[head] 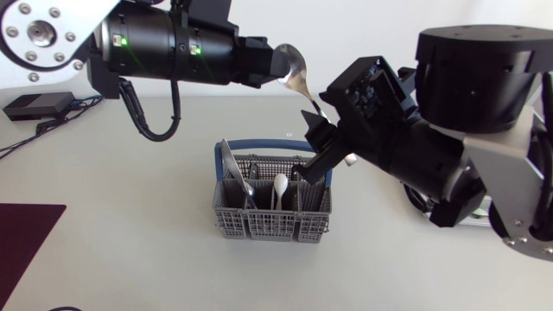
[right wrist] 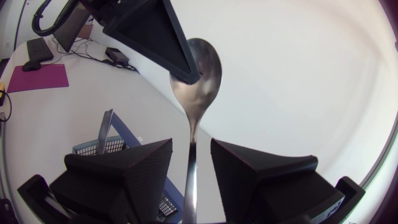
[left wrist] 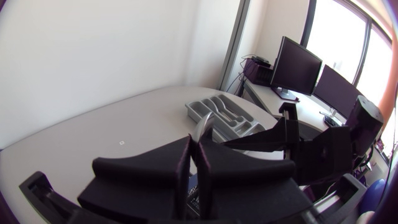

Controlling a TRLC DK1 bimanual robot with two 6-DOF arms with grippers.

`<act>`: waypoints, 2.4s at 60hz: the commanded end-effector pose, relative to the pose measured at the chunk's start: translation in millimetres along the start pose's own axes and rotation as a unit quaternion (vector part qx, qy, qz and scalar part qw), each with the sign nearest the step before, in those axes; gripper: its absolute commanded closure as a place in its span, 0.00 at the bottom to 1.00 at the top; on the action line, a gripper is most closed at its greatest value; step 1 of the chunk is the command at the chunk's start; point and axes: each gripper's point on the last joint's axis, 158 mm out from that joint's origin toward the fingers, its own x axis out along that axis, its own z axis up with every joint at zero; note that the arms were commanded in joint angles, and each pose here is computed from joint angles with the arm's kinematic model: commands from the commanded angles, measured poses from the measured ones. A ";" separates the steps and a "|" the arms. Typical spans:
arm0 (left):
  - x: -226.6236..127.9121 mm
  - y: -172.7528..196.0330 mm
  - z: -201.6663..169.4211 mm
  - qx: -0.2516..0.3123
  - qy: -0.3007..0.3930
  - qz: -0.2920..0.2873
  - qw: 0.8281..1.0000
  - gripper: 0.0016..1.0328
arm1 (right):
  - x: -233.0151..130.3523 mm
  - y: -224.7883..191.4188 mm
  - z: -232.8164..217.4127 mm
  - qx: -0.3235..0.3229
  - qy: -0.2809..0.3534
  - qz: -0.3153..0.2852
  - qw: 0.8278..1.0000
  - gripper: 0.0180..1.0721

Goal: Sort the cutlery from the basket into the organizer compartments.

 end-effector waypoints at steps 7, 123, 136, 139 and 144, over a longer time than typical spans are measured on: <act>3.1 -7.9 9.6 -0.016 -0.004 -0.015 1.000 0.97 | 11.7 -0.8 -10.3 -0.014 0.011 -0.011 1.000 0.75; -87.8 71.8 -139.9 0.132 0.120 0.058 0.982 0.19 | -5.6 -278.6 -299.4 0.245 0.251 -0.199 0.915 0.94; -83.8 65.4 -157.9 0.131 0.133 0.045 0.981 0.19 | 16.0 -316.2 -358.6 0.272 0.277 -0.211 0.897 0.94; -83.0 65.2 -160.0 0.131 0.133 0.044 0.981 0.19 | 20.9 -319.9 -369.3 0.279 0.282 -0.211 0.893 0.94; -82.9 65.2 -161.4 0.132 0.133 0.044 0.981 0.19 | 30.5 -324.6 -382.8 0.289 0.285 -0.212 0.889 0.94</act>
